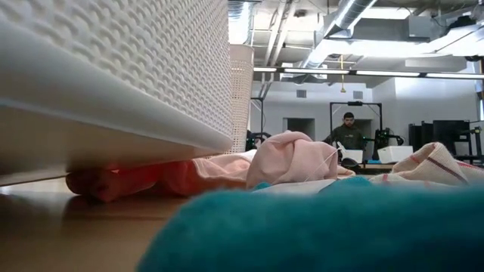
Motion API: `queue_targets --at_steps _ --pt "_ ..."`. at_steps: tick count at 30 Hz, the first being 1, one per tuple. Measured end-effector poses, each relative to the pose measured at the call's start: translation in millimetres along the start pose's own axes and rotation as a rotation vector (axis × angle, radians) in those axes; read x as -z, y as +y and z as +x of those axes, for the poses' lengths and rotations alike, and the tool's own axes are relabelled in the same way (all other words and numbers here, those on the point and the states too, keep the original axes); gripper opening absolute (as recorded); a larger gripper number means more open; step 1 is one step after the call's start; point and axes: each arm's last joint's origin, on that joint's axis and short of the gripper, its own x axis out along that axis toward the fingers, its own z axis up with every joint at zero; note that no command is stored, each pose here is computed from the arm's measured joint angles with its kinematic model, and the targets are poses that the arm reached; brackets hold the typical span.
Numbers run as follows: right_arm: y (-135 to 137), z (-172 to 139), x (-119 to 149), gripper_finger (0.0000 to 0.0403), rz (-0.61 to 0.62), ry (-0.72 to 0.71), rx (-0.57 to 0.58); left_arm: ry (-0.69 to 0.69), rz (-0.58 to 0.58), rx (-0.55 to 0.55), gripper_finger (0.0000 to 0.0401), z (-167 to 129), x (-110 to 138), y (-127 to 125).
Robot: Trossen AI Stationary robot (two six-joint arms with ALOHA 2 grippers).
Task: Sort clothes
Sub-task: Put the white sock into the bottom white laundry bin, then put the light brown striped sock into the bottom white laundry bin
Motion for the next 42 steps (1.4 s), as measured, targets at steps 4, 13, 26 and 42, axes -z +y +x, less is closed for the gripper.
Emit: queue_targets --at_steps 4,13,26,42 --pt "1.6 -0.6 -0.8 0.0002 0.002 -0.021 -0.046 0.003 -0.003 0.000 0.0141 0.1 0.4 0.1" --pt "6.2 -1.3 4.5 0.0002 0.021 0.034 -0.095 0.003 -0.010 -0.001 0.0141 0.2 0.3 0.1" --pt "8.0 -2.3 9.6 0.0059 0.083 0.085 -0.117 0.003 -0.022 -0.001 0.0141 0.3 0.3 0.1" --pt "6.4 -12.6 1.2 0.0205 0.075 0.074 -0.086 0.003 -0.027 -0.001 0.0141 0.3 0.3 0.1"
